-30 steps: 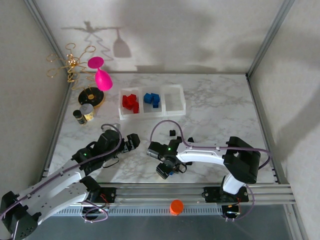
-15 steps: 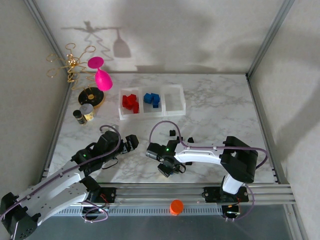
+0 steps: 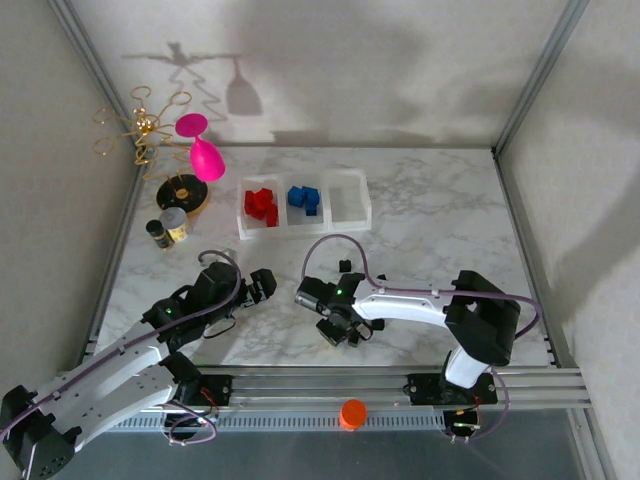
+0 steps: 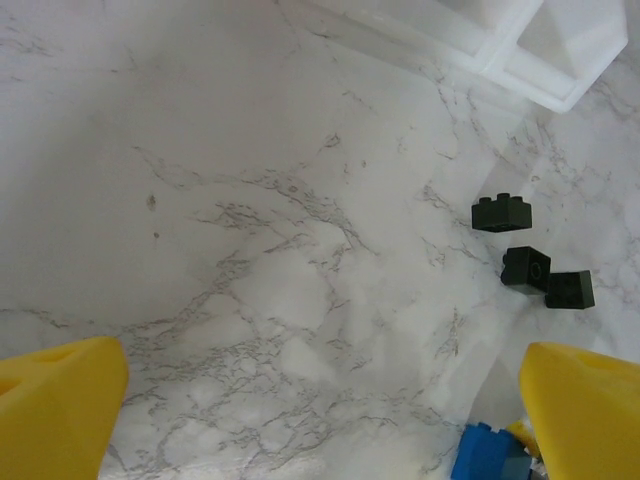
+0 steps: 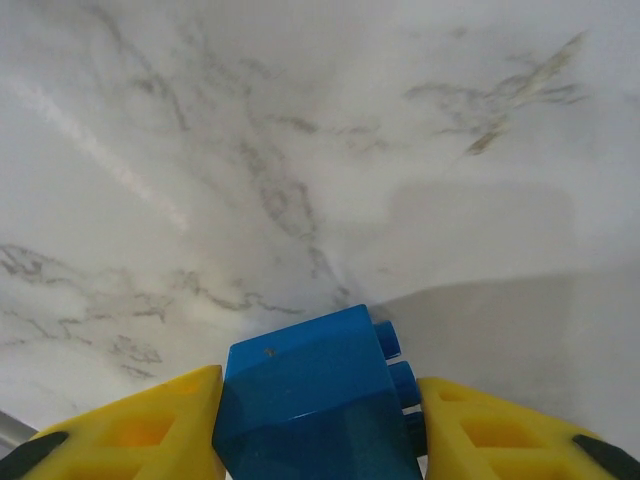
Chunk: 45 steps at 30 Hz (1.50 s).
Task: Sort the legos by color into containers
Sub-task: Pick up the lego from the bottom-center of the table, then place the lego in the container.
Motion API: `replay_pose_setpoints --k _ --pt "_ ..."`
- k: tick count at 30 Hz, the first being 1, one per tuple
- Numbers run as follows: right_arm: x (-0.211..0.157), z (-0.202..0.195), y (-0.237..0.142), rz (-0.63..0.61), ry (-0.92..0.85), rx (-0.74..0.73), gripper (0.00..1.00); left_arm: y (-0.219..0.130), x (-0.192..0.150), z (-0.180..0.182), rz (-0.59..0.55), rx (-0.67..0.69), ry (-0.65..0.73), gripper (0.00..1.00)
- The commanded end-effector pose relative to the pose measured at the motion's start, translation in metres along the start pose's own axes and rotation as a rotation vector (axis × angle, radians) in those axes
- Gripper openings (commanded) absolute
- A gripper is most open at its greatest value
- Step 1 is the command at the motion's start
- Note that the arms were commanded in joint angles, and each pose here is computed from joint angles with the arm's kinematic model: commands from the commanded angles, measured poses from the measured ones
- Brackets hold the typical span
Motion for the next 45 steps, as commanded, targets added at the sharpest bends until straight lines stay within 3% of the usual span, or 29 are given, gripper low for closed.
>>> replay_pose_setpoints --k 1,17,31,38,45 --pt "0.026 -0.012 -0.025 -0.115 0.068 0.004 0.37 -0.006 0.01 -0.011 -0.029 -0.015 -0.001 1.0" --pt "0.136 -0.095 -0.069 -0.427 0.27 -0.037 0.35 -0.008 0.038 -0.056 -0.056 -0.098 0.097 1.0" --pt "0.229 -0.184 -0.081 -0.681 0.39 -0.105 0.34 0.015 0.085 -0.075 -0.143 -0.105 0.07 1.0" --pt "0.27 -0.204 -0.053 -0.669 0.362 -0.164 0.35 0.03 0.096 -0.077 -0.155 -0.092 0.032 1.0" --pt "0.296 -0.217 -0.031 -0.663 0.35 -0.196 0.43 0.036 0.102 -0.08 -0.163 -0.091 0.018 1.0"
Point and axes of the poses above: each hand's point on the last joint's axis, 136 mm out from that joint toward the fingers, its own y axis out along the fingers, its own z axis along the line the jaws close on, x = y × z, the point moved 2 cm from there along -y, back along the fingers, and after that the axes turned 5 degrees about -y, right-handed, at the moved point
